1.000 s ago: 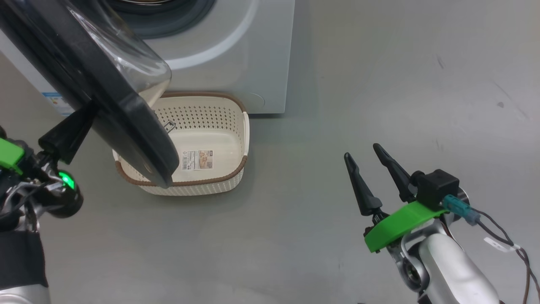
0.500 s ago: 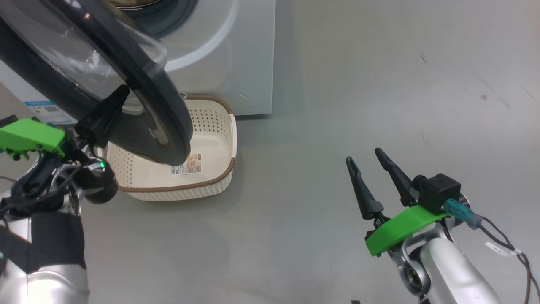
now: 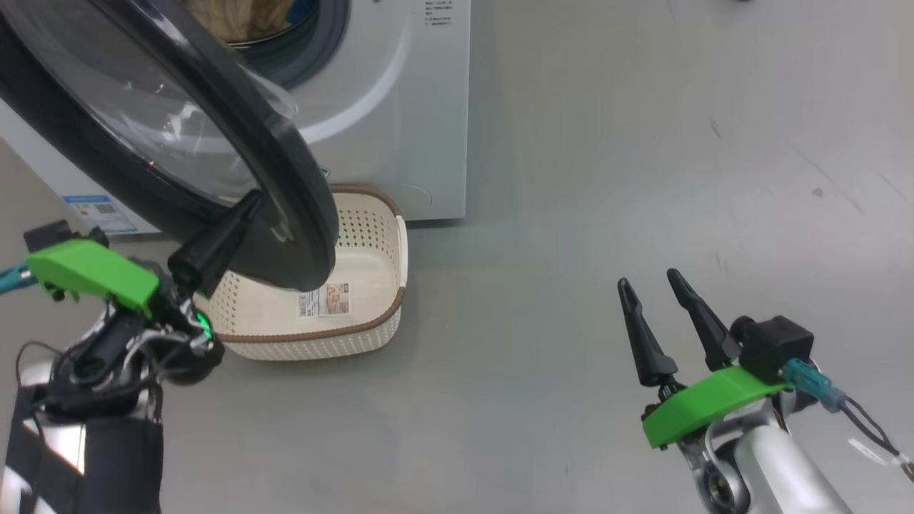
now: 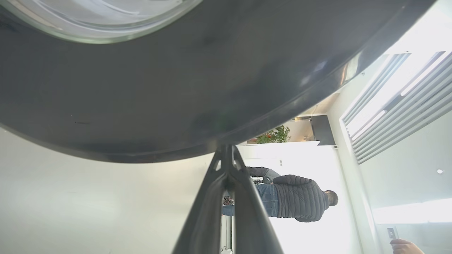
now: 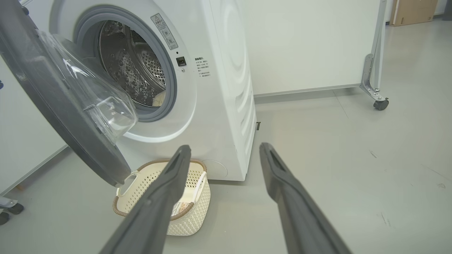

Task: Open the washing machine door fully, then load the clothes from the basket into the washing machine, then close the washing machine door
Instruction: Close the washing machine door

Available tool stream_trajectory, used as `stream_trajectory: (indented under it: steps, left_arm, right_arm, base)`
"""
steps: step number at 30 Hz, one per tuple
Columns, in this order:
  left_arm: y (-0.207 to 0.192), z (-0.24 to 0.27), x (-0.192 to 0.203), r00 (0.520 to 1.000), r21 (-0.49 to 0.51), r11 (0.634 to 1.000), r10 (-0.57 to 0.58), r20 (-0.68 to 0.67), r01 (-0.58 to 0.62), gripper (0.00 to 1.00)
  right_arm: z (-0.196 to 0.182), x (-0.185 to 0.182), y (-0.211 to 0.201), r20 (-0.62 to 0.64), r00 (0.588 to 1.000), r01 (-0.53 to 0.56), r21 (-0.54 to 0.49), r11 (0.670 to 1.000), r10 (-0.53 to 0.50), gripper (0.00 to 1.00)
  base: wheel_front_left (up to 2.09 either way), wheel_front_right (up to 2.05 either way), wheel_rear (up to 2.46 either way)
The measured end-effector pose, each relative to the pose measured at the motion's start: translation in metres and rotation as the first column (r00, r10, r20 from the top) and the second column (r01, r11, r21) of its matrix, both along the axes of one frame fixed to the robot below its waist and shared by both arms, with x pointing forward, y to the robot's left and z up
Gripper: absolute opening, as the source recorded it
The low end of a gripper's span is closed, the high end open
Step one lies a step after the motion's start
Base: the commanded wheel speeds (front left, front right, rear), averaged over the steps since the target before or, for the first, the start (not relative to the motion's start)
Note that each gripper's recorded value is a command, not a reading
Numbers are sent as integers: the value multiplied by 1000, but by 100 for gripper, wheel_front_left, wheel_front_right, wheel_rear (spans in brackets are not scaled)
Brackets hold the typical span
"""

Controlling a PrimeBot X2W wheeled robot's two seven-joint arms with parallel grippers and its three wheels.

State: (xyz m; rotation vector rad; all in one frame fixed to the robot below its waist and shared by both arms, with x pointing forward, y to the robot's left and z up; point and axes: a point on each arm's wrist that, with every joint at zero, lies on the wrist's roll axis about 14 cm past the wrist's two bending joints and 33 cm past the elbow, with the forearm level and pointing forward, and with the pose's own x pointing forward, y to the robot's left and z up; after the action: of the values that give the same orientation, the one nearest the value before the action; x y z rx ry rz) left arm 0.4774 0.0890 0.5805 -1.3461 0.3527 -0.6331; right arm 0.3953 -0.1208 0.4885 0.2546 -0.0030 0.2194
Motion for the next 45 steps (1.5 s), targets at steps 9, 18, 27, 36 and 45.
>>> stream_trajectory:
  steps: [9,18,27,36,45]
  left_arm:
    - [7,-1,-73,996,158,987,11,88,-25,0]
    - [35,3,-109,932,429,853,159,327,-296,0]
    - [78,-35,-127,804,631,542,156,574,-555,0]
    - [76,-33,-124,737,663,378,84,671,-646,0]
    - [78,-47,-133,745,672,350,135,653,-652,100]
  right_arm:
    - [16,-13,-1,49,999,9,9,1000,-9,100]
    - [30,-19,18,93,995,-47,-4,999,47,100]
    - [34,-25,33,104,990,-92,-5,996,92,100]
    - [34,-28,35,106,990,-98,-6,995,98,100]
    - [32,-29,35,101,990,-98,-7,995,99,100]
  base:
    - [0,0,0]
    - [0,0,0]
    - [0,0,0]
    - [0,0,0]
    - [0,0,0]
